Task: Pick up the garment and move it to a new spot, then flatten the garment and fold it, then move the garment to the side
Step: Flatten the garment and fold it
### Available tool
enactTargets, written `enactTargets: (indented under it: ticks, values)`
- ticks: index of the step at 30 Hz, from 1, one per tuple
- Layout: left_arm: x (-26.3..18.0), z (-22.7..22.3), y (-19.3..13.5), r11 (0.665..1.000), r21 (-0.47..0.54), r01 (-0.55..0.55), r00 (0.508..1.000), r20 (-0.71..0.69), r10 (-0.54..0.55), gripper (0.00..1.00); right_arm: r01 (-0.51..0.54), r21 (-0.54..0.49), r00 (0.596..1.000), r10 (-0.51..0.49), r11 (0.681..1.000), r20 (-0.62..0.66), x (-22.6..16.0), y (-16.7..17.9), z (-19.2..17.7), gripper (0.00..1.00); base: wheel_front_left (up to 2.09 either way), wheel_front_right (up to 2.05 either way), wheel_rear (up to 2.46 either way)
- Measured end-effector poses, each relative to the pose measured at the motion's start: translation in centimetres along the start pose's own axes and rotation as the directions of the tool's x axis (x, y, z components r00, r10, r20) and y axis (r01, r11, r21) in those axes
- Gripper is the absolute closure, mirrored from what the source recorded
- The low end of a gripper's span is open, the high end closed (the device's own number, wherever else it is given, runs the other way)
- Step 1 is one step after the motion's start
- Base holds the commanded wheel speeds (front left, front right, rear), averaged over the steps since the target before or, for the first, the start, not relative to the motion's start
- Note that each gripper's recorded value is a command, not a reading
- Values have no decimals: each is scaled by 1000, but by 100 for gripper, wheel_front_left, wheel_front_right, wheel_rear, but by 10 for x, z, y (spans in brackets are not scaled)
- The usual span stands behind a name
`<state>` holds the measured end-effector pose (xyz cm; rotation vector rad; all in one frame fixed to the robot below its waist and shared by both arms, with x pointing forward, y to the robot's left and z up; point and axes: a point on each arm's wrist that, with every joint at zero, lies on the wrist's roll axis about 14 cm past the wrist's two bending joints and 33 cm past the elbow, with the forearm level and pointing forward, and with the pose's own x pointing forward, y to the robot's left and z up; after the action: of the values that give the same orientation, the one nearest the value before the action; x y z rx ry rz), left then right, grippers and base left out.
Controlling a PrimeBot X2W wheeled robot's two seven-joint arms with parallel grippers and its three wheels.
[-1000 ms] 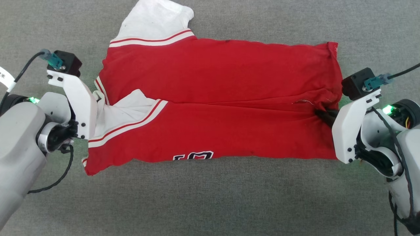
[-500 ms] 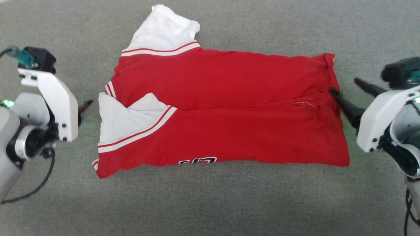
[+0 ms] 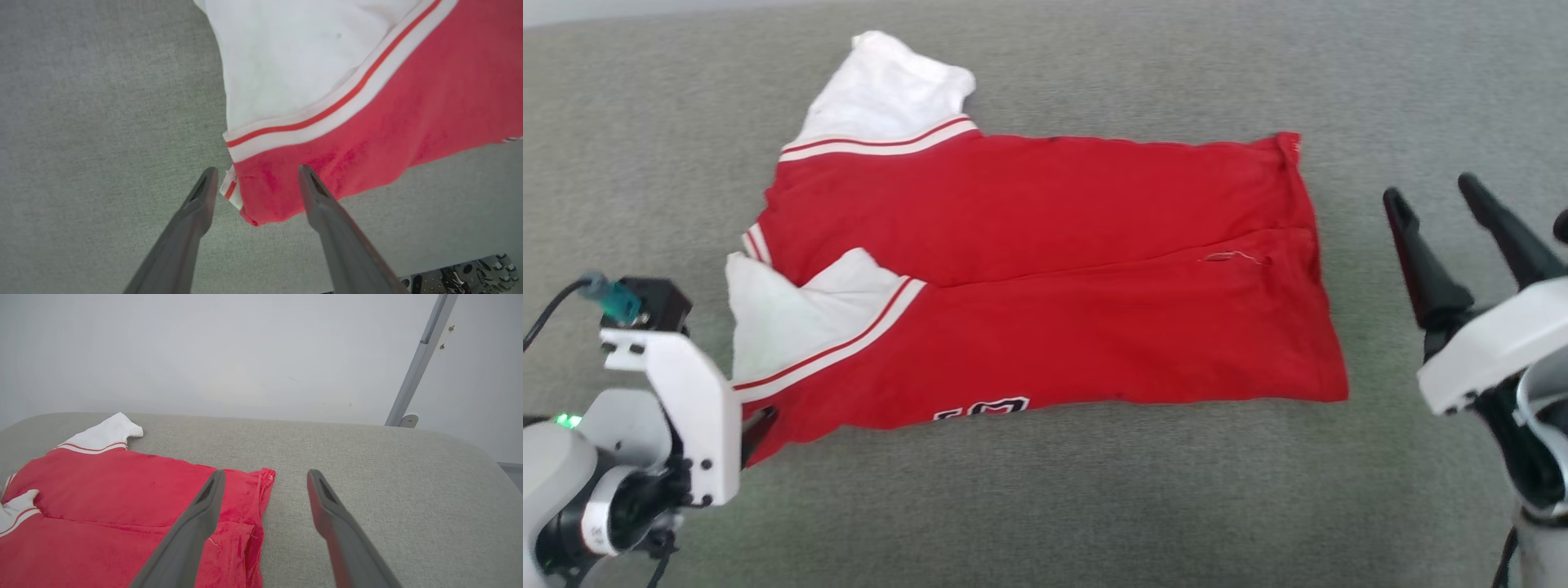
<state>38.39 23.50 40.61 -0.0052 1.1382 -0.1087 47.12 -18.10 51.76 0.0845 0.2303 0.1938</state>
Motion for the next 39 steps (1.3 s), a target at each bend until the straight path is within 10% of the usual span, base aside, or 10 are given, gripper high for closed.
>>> enactTargets:
  ticks: [12,14,34,35,36,39]
  values:
    - [39,-21,17,998,-58,-33,993,-117,26,0,52,80,975,-33,995,-220,-37,-2,-55,0,0,0,0]
    - [43,-22,16,997,-76,-15,991,-133,5,100,42,105,959,-11,994,-282,-41,3,-70,0,0,0,0]
    - [55,-17,5,997,-69,19,992,-123,-27,100,-54,103,629,114,993,-769,-12,35,-167,0,0,0,0]
    - [55,-17,4,997,-73,19,992,-122,-28,100,-66,96,615,116,993,-780,-11,36,-169,33,0,0,0]
    - [55,-17,4,997,-73,19,992,-120,-28,100,-73,88,604,114,993,-788,-11,35,-171,100,0,0,0]
    - [55,-16,3,997,-74,20,994,-110,-28,100,-87,95,602,128,992,-788,-6,36,-170,100,0,0,0]
